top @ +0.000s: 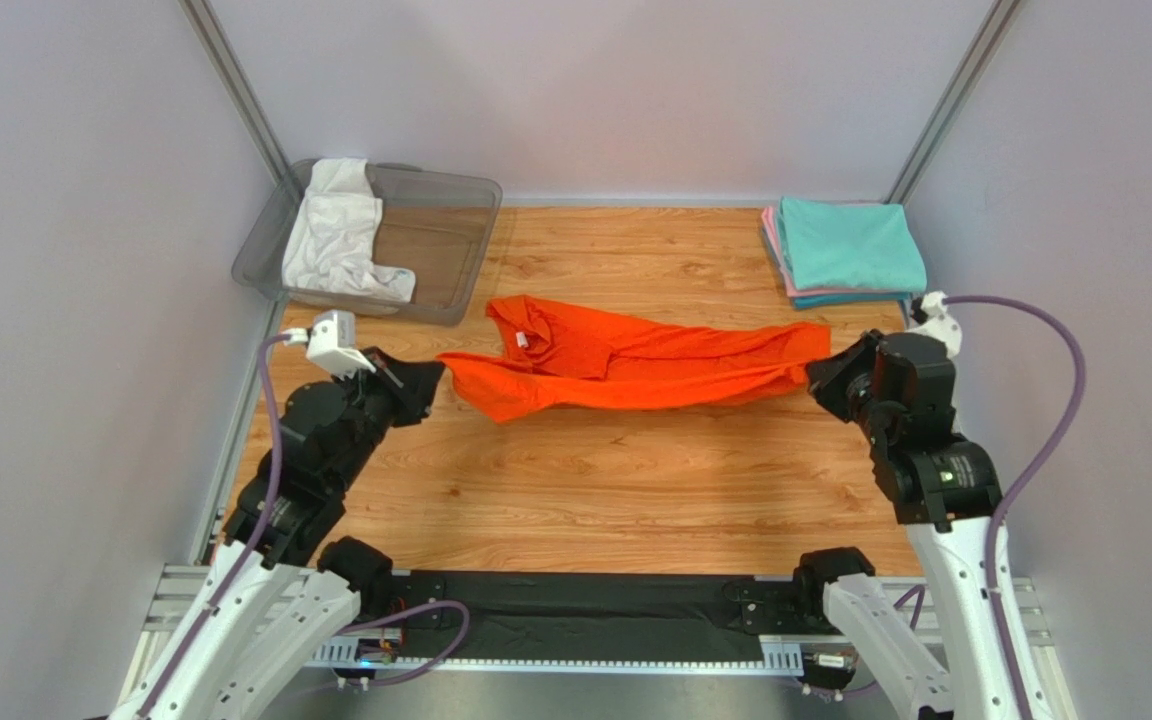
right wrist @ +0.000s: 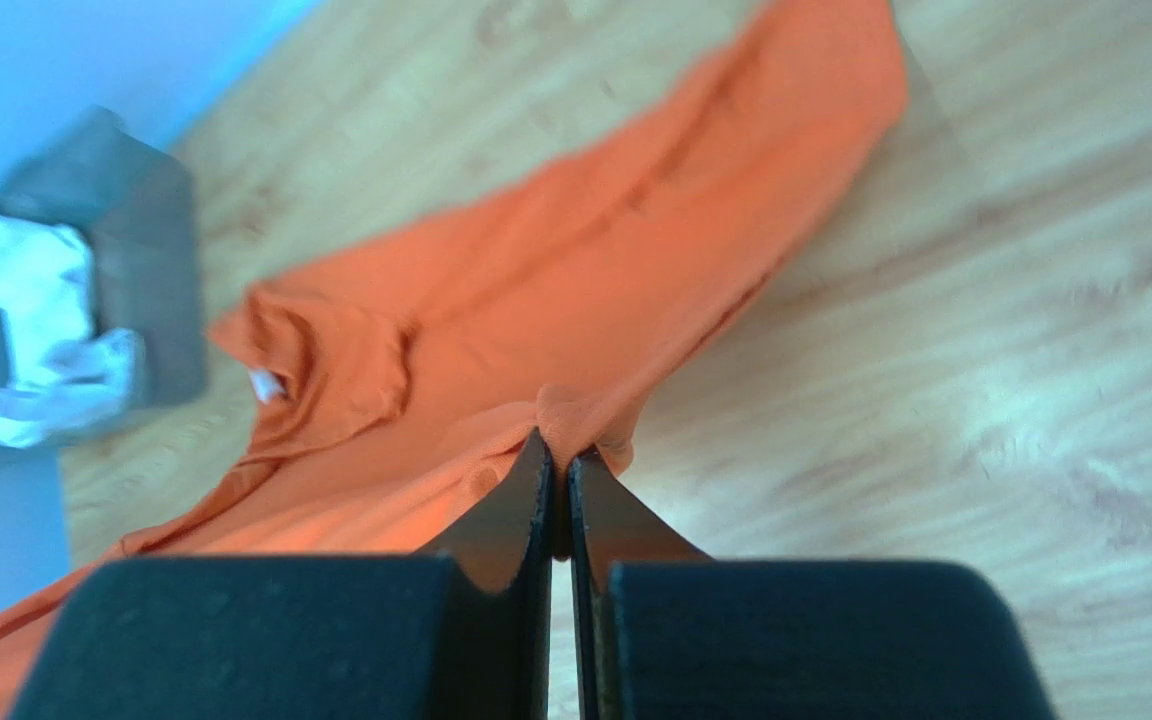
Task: Fold and stack the t-shirts
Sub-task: Flatten the tshirt out
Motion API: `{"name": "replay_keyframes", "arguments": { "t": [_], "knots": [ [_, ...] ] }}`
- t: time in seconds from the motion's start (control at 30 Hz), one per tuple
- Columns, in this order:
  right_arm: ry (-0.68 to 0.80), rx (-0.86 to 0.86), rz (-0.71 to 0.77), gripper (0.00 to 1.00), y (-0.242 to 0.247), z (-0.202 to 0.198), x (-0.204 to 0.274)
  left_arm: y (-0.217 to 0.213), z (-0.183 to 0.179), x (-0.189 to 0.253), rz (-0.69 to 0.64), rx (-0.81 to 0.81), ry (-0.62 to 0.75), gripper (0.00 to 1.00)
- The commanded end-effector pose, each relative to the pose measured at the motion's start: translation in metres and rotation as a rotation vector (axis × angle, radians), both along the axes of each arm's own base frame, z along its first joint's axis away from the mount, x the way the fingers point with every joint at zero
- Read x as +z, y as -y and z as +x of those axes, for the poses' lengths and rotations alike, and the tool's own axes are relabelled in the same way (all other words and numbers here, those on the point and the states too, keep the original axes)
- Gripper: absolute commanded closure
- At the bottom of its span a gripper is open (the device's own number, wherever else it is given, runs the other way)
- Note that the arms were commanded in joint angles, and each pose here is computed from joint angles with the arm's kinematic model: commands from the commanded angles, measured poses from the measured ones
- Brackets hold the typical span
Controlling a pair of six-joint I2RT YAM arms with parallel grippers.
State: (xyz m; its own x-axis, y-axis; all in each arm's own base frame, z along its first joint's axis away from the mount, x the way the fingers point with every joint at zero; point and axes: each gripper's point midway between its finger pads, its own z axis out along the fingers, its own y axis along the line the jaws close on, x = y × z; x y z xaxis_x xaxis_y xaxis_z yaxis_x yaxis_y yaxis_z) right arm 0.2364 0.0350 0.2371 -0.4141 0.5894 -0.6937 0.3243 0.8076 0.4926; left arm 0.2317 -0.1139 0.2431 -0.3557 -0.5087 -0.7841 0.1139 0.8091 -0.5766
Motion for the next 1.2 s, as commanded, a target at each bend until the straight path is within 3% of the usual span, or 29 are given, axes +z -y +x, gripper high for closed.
{"name": "replay_keyframes", "arguments": {
  "t": [0.0,0.33,0.47,0.63,0.83,0.93,1.07,1.17],
  "knots": [
    [0.128,-0.02,-0.06,1.0,0.012,-0.003,0.054,-0.007,0.002,0.086,-0.017,0.009,0.24,1.0],
    [0.517,-0.043,-0.049,1.0,0.022,-0.04,0.21,-0.033,-0.043,0.238,-0.097,0.035,0.569,1.0],
    [0.676,-0.003,-0.051,1.0,0.02,-0.069,0.272,-0.043,-0.081,0.302,-0.106,0.002,0.706,1.0],
    [0.794,0.051,-0.052,1.0,0.016,-0.11,0.315,-0.069,-0.138,0.363,-0.087,0.005,0.857,1.0],
    [0.954,0.094,-0.019,1.0,0.013,-0.166,0.355,-0.089,-0.192,0.401,-0.092,-0.009,0.988,1.0],
    [0.976,0.1,-0.015,1.0,0.013,-0.176,0.359,-0.09,-0.208,0.411,-0.082,-0.038,1.024,1.0],
    [0.937,0.103,-0.022,1.0,0.012,-0.164,0.349,-0.085,-0.195,0.412,-0.058,-0.035,0.994,1.0],
    [0.866,0.096,-0.035,1.0,0.011,-0.138,0.332,-0.079,-0.163,0.403,-0.013,0.0,0.927,1.0]
  ]
}}
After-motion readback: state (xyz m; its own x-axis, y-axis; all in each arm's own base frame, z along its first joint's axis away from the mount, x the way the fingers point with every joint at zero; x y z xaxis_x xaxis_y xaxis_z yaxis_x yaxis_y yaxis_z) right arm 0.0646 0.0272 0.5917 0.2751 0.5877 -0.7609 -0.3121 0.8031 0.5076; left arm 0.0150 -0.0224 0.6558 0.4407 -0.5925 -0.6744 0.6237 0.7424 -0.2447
